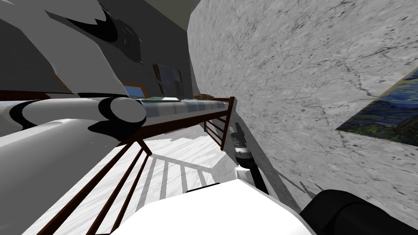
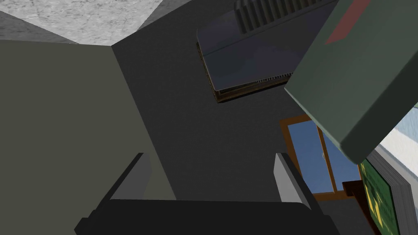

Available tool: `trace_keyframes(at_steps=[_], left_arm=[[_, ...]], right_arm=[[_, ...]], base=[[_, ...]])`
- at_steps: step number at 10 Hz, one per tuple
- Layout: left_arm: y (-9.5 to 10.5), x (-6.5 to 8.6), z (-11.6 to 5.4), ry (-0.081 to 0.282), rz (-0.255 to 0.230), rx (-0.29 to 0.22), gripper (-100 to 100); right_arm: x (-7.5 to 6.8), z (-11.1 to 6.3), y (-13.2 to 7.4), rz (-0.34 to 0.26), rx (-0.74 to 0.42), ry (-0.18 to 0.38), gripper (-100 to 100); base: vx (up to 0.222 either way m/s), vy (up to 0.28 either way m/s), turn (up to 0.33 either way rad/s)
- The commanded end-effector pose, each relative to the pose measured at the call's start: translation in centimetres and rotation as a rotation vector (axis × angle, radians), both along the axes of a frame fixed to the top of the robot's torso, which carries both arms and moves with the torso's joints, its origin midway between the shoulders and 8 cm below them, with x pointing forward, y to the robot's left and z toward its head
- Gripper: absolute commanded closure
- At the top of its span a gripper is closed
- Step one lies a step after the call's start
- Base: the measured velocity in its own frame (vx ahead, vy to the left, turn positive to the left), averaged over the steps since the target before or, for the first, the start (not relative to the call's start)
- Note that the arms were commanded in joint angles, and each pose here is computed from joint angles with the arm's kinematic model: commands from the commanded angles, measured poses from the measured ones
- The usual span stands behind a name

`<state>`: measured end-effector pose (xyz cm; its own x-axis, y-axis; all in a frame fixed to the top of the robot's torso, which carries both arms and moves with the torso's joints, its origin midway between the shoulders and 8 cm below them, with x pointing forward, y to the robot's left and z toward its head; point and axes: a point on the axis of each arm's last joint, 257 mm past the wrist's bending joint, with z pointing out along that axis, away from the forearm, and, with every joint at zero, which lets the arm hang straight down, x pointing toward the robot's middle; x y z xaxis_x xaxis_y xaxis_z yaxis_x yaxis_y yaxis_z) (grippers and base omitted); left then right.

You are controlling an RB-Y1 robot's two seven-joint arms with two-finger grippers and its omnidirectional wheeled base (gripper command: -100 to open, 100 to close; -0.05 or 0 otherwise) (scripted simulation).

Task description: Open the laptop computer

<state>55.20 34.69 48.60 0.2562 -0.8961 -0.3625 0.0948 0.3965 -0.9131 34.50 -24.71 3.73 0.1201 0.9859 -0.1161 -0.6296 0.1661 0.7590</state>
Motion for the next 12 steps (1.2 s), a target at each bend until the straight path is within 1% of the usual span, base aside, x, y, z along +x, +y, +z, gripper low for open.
trace_keyframes(at_steps=[1,2,3,4,5,6,7,8,9,10,11,12], left_arm=[[1.9,1.1,0.0,0.001,0.014,-0.004,-100],[2.8,1.2,-0.3,0.018,0.025,0.001,-100],[3.6,1.6,-0.2,0.004,0.028,-0.008,-100],[4.8,1.8,-0.7,0.025,0.041,-0.01,-100],[5.8,1.9,-0.3,0.003,0.042,-0.026,-100],[6.9,2.0,-0.9,0.025,0.06,-0.024,-100],[7.0,2.2,-1.2,0.032,0.06,-0.027,-100],[8.6,2.2,-1.1,0.017,0.07,-0.042,-100],[9.6,2.5,-1.9,0.039,0.083,-0.052,-100],[11.2,2.8,-2.3,0.034,0.095,-0.074,-100],[12.5,2.5,-2.7,0.045,0.109,-0.083,-100],[11.5,2.5,-2.3,0.037,0.099,-0.073,-100]], right_arm=[[0.0,0.0,0.0,0.0,0.0,0.0,0],[0.0,0.0,0.0,0.0,0.0,0.0,0],[0.0,0.0,0.0,0.0,0.0,0.0,0],[0.0,0.0,0.0,0.0,0.0,0.0,0],[0.0,0.0,0.0,0.0,0.0,0.0,0],[0.0,0.0,0.0,0.0,0.0,0.0,0],[0.0,0.0,0.0,0.0,0.0,0.0,0],[0.0,0.0,0.0,0.0,0.0,0.0,0],[0.0,0.0,0.0,0.0,0.0,0.0,0],[0.0,0.0,0.0,0.0,0.0,0.0,0],[0.0,0.0,0.0,0.0,0.0,0.0,0],[0.0,0.0,0.0,0.0,0.0,0.0,0]], base=[[-0.039,-0.033,-0.096],[-0.037,-0.029,-0.054],[-0.043,-0.045,-0.088],[-0.043,-0.031,-0.058],[-0.039,-0.037,-0.105],[-0.032,-0.031,-0.045],[-0.018,-0.013,0.011],[-0.032,-0.03,-0.094],[-0.036,-0.031,-0.066],[-0.043,-0.039,-0.089],[-0.032,-0.037,-0.052],[-0.011,-0.016,-0.001]])
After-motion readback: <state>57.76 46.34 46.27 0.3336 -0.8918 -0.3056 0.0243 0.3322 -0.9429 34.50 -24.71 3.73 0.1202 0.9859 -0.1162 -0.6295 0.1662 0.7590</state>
